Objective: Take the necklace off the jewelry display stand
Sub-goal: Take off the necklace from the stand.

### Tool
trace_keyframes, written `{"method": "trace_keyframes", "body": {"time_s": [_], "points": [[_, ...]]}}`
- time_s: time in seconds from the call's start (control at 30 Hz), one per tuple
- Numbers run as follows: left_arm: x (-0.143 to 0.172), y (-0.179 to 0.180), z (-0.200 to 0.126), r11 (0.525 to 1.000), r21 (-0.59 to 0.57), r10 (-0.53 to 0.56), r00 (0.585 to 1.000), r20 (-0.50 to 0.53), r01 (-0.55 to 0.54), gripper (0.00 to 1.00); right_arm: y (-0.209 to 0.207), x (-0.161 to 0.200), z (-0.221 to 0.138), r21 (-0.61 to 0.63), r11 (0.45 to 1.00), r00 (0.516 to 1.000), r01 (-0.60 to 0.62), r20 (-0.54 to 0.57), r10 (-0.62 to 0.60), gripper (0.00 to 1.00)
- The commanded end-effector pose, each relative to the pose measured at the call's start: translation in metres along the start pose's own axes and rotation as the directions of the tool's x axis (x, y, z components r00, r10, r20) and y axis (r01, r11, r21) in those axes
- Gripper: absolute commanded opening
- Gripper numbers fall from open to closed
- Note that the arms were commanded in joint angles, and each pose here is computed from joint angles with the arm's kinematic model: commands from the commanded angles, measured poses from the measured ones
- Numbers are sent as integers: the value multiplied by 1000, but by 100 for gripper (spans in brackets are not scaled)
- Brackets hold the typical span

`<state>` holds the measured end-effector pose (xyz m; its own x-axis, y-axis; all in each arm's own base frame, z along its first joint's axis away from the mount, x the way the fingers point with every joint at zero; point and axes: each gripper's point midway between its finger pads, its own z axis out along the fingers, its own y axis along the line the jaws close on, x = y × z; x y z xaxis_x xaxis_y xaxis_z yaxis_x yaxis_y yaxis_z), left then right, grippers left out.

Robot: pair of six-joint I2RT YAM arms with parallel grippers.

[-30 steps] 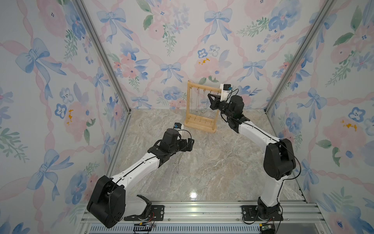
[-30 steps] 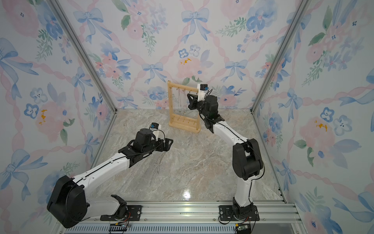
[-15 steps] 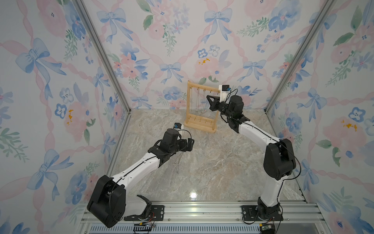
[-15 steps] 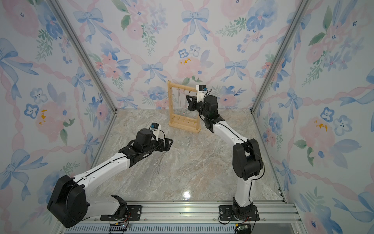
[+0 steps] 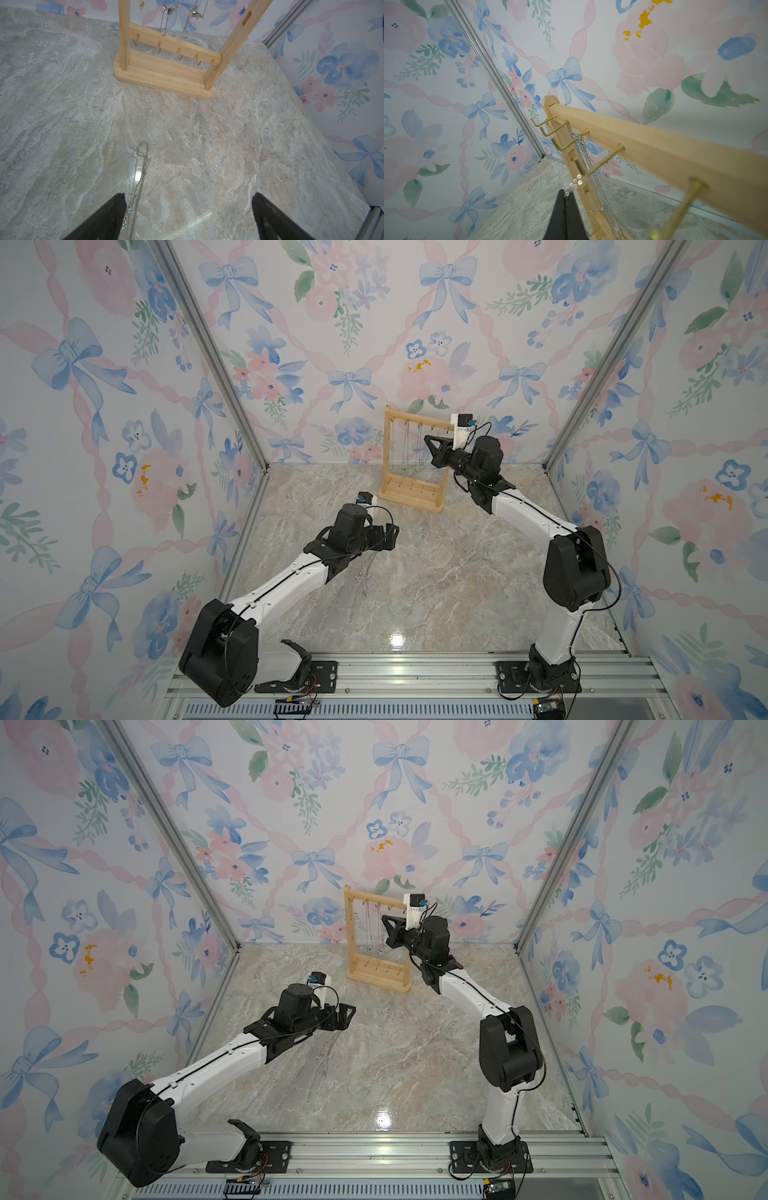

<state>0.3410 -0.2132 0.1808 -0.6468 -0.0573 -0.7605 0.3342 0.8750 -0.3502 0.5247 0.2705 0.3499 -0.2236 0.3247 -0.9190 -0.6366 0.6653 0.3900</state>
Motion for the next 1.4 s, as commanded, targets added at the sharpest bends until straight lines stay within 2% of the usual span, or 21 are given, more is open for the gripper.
{"method": "trace_keyframes", "body": {"time_s": [0.0, 1.37], "points": [[5, 2, 3, 1000, -1, -8, 1000, -16, 8, 98, 13, -32, -13, -48, 999, 996, -18, 81, 22, 0], [5, 3, 4, 1000, -5, -8, 1000, -18, 8, 98, 54, -65, -38, -182, 983, 982, -38, 175, 71, 0]]}}
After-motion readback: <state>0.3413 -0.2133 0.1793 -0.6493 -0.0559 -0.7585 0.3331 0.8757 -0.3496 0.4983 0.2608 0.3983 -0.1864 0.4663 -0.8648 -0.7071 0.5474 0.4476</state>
